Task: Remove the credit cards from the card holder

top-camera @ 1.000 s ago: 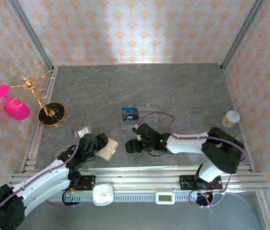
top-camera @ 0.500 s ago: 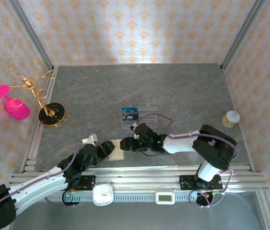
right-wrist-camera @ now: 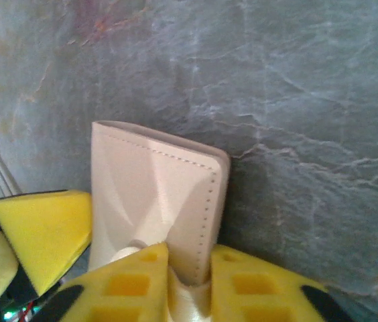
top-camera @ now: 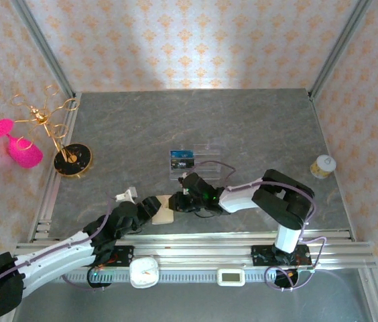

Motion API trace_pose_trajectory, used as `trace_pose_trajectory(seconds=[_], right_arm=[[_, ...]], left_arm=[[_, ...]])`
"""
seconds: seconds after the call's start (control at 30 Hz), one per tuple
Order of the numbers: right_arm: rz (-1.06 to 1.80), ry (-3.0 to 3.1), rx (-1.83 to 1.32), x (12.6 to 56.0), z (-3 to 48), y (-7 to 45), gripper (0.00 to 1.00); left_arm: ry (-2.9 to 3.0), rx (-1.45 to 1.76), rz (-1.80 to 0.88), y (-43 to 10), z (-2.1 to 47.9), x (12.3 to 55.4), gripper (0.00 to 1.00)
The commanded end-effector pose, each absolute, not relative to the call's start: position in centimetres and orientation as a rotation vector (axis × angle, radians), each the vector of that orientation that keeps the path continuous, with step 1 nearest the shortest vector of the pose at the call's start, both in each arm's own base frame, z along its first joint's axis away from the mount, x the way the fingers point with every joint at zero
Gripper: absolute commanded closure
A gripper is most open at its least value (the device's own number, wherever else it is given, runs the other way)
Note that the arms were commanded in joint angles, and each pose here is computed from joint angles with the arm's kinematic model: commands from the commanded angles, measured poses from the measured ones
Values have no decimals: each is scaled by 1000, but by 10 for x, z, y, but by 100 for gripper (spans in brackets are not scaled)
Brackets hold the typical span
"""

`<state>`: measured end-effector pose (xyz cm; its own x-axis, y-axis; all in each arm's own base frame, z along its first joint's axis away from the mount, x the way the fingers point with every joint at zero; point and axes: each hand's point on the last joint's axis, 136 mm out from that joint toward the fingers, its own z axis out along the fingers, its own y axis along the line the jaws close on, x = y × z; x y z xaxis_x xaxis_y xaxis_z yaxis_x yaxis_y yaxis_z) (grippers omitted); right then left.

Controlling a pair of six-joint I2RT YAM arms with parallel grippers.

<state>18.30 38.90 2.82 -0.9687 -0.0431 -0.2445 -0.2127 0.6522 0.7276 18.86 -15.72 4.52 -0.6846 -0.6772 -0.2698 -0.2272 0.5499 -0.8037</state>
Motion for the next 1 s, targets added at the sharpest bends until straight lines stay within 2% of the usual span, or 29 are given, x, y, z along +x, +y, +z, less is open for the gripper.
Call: trace_pose_trajectory(seconds=[0.0,0.3,0.37,0.53,0.77,0.97], right_arm=[[1206,2653,-313,171,28,398,100],[1170,2450,-405,187,87,343,100],[1174,2383,-445,187,109,329,100],[1238,2219,-556,182,164,309,100],[1288,2092,-579,183,209,302,100],[1276,2069,-437,204,223,298,100]], left_arm=[[2223,-676,-1086,-165,46,185,42],[2002,-426,-1203,-182,115,200,26],[1917,-329,-1249,-190,139,201,24],[1825,-142,-1339,-215,184,200,12],[1701,54,-1512,-244,221,187,16],[1630,125,-1639,-256,238,176,38]])
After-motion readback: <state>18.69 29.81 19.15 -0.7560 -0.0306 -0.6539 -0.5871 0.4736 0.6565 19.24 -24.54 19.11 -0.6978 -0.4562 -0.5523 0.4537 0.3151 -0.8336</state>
